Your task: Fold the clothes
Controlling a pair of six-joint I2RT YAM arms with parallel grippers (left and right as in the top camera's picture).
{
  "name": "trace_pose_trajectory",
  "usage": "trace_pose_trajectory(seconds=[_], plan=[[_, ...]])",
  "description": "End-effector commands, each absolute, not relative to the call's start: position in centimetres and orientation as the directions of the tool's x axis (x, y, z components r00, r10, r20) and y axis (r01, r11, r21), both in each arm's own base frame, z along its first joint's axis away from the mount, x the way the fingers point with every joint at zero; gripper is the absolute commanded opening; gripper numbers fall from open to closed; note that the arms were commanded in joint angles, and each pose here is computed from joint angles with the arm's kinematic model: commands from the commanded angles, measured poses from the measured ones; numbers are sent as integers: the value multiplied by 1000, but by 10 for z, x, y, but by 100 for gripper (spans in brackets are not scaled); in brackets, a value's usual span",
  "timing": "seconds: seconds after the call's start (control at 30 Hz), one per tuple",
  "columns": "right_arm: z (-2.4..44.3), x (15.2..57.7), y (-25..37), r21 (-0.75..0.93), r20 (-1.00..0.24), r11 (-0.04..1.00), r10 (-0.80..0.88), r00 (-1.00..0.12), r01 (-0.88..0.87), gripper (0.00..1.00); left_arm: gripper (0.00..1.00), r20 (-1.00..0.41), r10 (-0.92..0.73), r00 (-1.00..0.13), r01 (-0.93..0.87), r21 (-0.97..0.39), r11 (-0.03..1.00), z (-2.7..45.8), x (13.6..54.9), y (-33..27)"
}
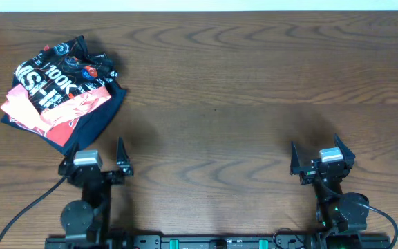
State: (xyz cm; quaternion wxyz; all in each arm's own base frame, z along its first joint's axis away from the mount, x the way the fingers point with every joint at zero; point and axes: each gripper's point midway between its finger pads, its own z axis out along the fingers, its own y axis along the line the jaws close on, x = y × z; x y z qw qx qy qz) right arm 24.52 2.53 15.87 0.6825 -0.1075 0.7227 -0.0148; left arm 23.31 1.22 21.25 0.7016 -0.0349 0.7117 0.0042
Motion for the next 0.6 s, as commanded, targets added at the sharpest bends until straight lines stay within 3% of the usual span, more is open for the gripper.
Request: trace_pose_trajectory(seconds=[0.0, 0.07, 0.57], plan=[[158, 244, 29, -181, -981, 971, -189, -40, -155, 99, 98, -999, -33, 27, -61, -34, 998, 192, 243, 14], [158, 244, 29, -181, -981, 971, -189, -40, -155, 99, 98, -998, -33, 44, -60, -35, 998, 185, 246, 14], [158, 244, 29, -181, -981, 971, -189, -40, -155, 99, 98, -987, -53, -153, -34, -48, 998, 137, 244, 8]])
